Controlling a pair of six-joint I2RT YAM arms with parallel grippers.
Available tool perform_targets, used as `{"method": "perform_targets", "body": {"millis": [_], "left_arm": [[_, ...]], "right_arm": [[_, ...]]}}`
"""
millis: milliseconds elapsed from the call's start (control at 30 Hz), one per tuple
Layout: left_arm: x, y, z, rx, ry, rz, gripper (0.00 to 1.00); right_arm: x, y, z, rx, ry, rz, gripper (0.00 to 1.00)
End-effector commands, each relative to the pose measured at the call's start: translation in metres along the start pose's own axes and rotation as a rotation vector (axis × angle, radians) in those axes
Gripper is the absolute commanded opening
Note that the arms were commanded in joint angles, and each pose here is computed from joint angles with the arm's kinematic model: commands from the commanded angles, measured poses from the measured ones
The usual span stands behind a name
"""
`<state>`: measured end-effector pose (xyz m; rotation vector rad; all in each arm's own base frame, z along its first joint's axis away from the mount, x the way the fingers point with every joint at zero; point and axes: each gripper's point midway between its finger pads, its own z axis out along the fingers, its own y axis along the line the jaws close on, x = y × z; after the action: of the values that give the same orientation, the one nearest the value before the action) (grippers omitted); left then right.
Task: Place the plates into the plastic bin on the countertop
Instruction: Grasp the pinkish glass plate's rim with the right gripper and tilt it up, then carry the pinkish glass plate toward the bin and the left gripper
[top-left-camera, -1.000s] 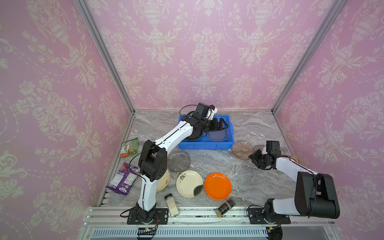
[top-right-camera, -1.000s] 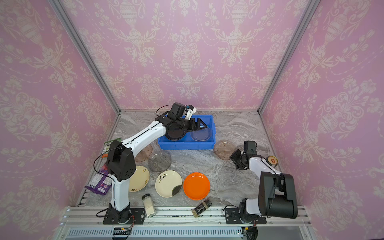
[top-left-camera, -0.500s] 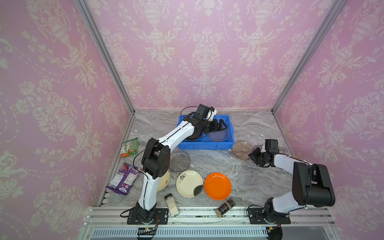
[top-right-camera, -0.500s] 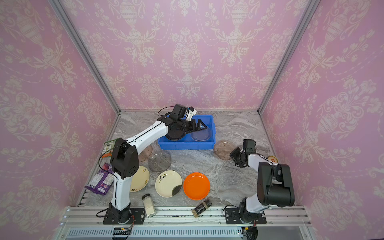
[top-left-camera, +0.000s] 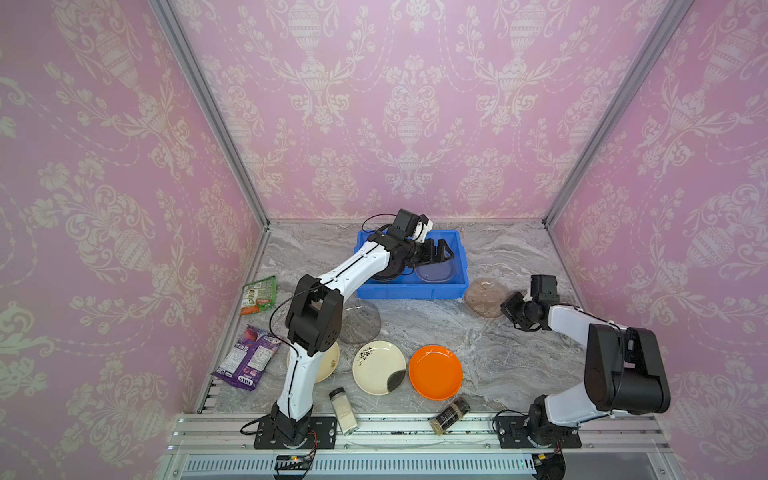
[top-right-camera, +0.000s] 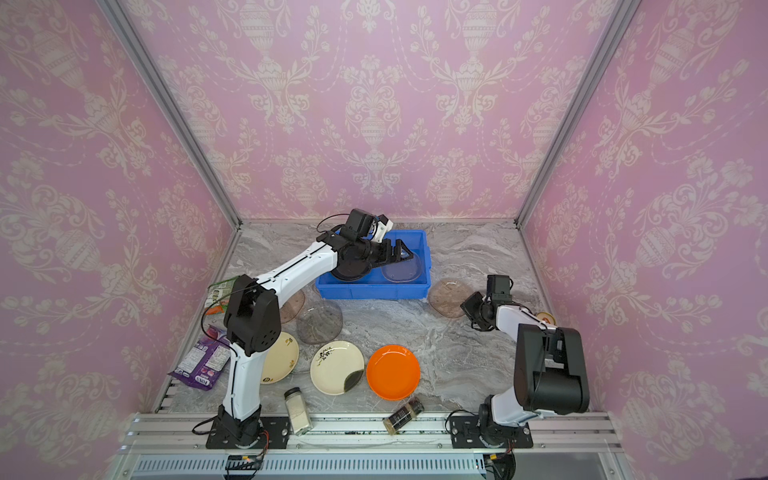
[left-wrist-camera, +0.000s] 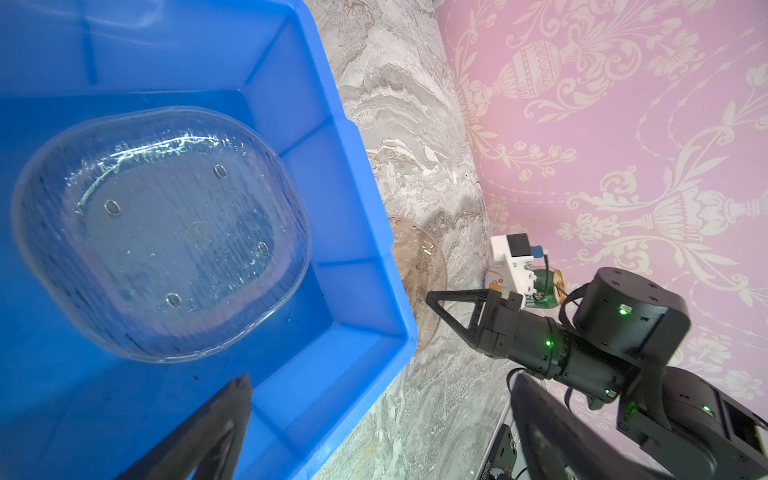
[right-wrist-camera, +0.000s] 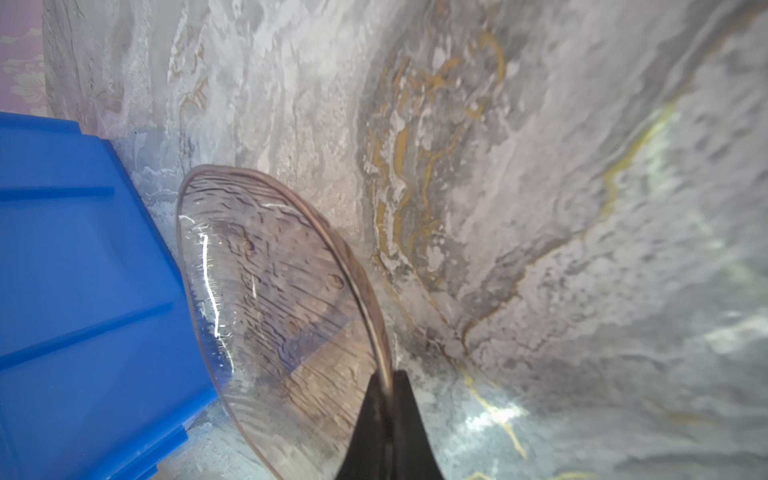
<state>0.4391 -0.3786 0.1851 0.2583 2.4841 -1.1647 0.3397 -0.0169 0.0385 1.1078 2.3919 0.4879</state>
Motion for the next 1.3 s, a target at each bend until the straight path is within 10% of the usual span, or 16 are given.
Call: {"method": "perform_targets", "body": {"millis": [0, 267, 533, 767, 1267], "left_arm": [[-0.009, 0.003, -0.006, -0.029, -0.019, 0.034, 0.99], [-0.012, 0.003, -0.008, -0.052, -0.022, 0.066, 0.99], [-0.020, 0.009, -0.018, -0.077, -0.040, 0.085, 0.98], [-0.035, 0.024, -0.039, -0.122, -0.085, 0.091, 0.96], [-0.041, 0.037, -0.070, -0.207, -0.145, 0.127, 0.87]], "right_arm": [[-0.025, -0.013, -0.034, 0.157, -0.128, -0.092, 0.00], [-0.075, 0.015, -0.119, 0.185, -0.429, -0.151, 0.00], [-0.071, 0.098, -0.168, -0.207, -0.560, -0.191, 0.00], [-0.043, 0.169, -0.159, -0.446, -0.360, -0.293, 0.00], [0.001, 0.214, -0.098, -0.392, -0.088, -0.429, 0.00]]}}
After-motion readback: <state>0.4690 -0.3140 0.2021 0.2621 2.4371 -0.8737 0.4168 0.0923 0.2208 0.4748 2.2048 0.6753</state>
